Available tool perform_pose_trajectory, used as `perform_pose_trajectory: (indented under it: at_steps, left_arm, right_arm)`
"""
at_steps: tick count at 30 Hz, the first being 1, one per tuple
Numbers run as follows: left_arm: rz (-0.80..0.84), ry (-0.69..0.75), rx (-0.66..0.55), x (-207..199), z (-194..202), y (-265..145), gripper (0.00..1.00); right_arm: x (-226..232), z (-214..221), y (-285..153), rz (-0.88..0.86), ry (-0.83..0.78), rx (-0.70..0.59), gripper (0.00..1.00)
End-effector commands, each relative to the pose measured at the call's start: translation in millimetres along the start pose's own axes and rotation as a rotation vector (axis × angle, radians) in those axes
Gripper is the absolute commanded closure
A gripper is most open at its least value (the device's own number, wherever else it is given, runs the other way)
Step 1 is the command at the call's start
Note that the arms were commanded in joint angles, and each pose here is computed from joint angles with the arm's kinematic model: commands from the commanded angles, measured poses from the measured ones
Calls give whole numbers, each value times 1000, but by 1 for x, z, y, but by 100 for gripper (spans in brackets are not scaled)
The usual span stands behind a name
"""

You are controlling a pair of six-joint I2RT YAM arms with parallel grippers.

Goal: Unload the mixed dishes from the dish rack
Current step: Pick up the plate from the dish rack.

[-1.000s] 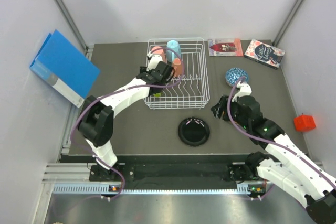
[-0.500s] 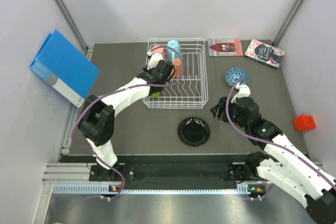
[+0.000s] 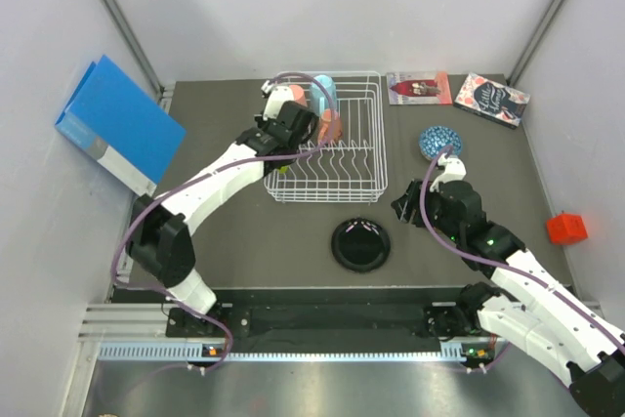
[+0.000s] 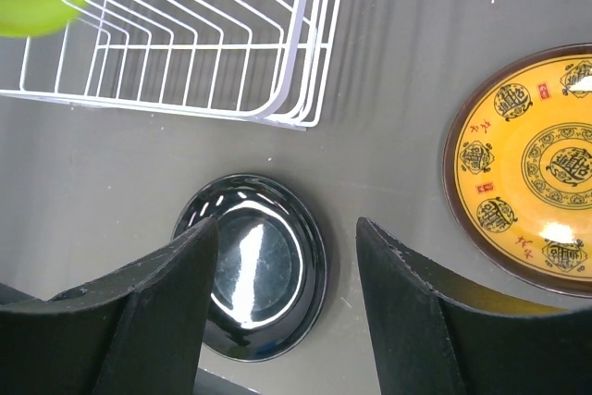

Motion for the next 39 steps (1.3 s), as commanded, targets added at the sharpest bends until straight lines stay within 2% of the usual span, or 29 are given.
perform_pose_trajectory:
  at_steps: [1,4,7,8,11,15,18,26,35,38,39]
  left_arm:
    - [153,-184,-153,8,-65,-52,100]
    - [230,-257,-183,14,-78,-72,100]
    - [416,-335,-212,7,-83,-95,100]
    - [540,-377,-252,4,-93,-114,100]
    - [674,-447,-249,1,-86,-131,100]
    - [860,-474,-189,-16,-72,-148,100]
    - [911,-456,-127,-28,-63,-148,100]
    - [1093,-451,-43,-52,-46,-158,100]
    - [1173,-461,-53,-55,-44,-168,100]
    - [1181,-462,-49,-55,-42,-169,100]
    - [1179,-461,-47,-55,-41,-168,100]
  right_arm:
    - [12,-14,-2,-40,0,-45,39]
    - [16,-17,-3,-52,1,-51,39]
    - [26,-23,-6,-105,12,-58,39]
    - [31,-25,-8,-133,17,-63,39]
    - [53,-37,-17,-254,45,-86,34]
    - [78,-53,-32,-399,92,-124,26]
    - [94,-66,-42,-471,114,-145,18]
    - [111,-83,-38,-539,137,-183,18]
    - [114,-85,-4,-495,125,-154,23]
    - [118,-84,2,-505,118,-139,35]
    - [119,-86,3,-509,120,-145,50]
Point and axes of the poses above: each gripper's point midway between its finger pads, its own y axis out along the fingers, its own x axis along the line the jaws close on, z = x × y, the point moved 4 cm from there along -y, back along the fingers, and after that the axes turned 4 degrees about y, right-handed, at the moved point
